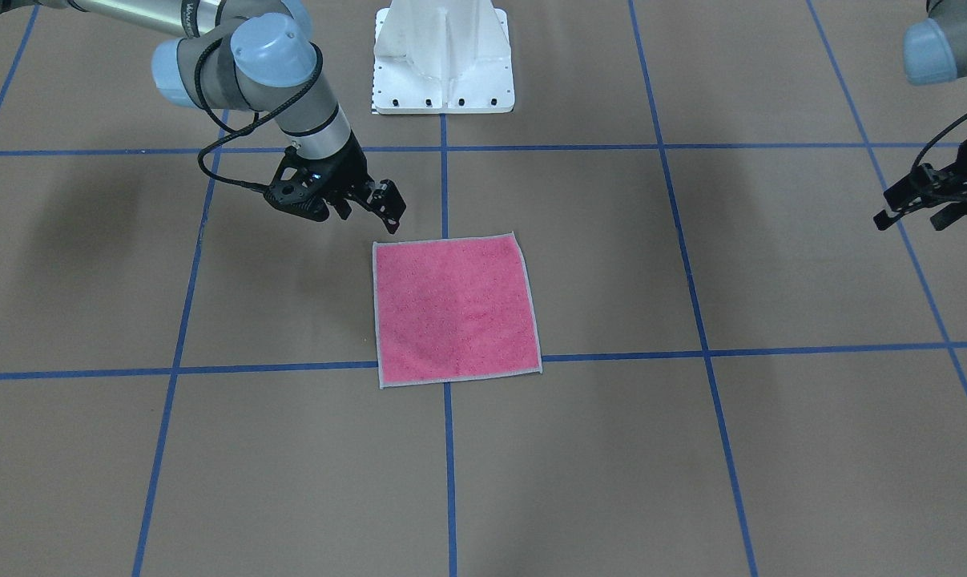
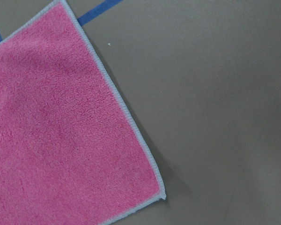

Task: Fold towel twice with both arms
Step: 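Pinch the towel corner with the right gripper while the left arm approaches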

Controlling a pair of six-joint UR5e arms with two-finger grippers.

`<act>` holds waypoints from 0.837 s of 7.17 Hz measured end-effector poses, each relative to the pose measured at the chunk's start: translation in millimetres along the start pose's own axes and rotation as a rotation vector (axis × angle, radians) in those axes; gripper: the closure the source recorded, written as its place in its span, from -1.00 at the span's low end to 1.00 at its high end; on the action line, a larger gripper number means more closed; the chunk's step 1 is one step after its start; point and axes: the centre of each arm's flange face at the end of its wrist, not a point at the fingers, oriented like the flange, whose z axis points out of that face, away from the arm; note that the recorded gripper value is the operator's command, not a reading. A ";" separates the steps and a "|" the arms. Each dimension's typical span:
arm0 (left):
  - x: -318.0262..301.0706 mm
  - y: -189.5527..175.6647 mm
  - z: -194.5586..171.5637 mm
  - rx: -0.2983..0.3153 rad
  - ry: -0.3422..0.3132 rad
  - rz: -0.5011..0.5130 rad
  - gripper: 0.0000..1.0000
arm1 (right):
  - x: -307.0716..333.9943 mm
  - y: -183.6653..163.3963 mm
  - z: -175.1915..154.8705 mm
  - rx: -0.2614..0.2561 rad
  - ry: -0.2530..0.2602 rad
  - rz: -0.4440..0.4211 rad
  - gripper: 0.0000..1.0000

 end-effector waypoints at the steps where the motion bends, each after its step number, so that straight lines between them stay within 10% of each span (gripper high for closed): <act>1: 20.1 4.1 12.2 -0.022 0.009 -0.032 -1.00 | 0.4 6.7 5.8 0.012 -0.018 -0.012 -1.00; 6: 110.0 21.1 58.1 -0.048 0.006 -0.147 -1.00 | 8.2 7.6 31.4 0.049 -0.022 0.043 -0.01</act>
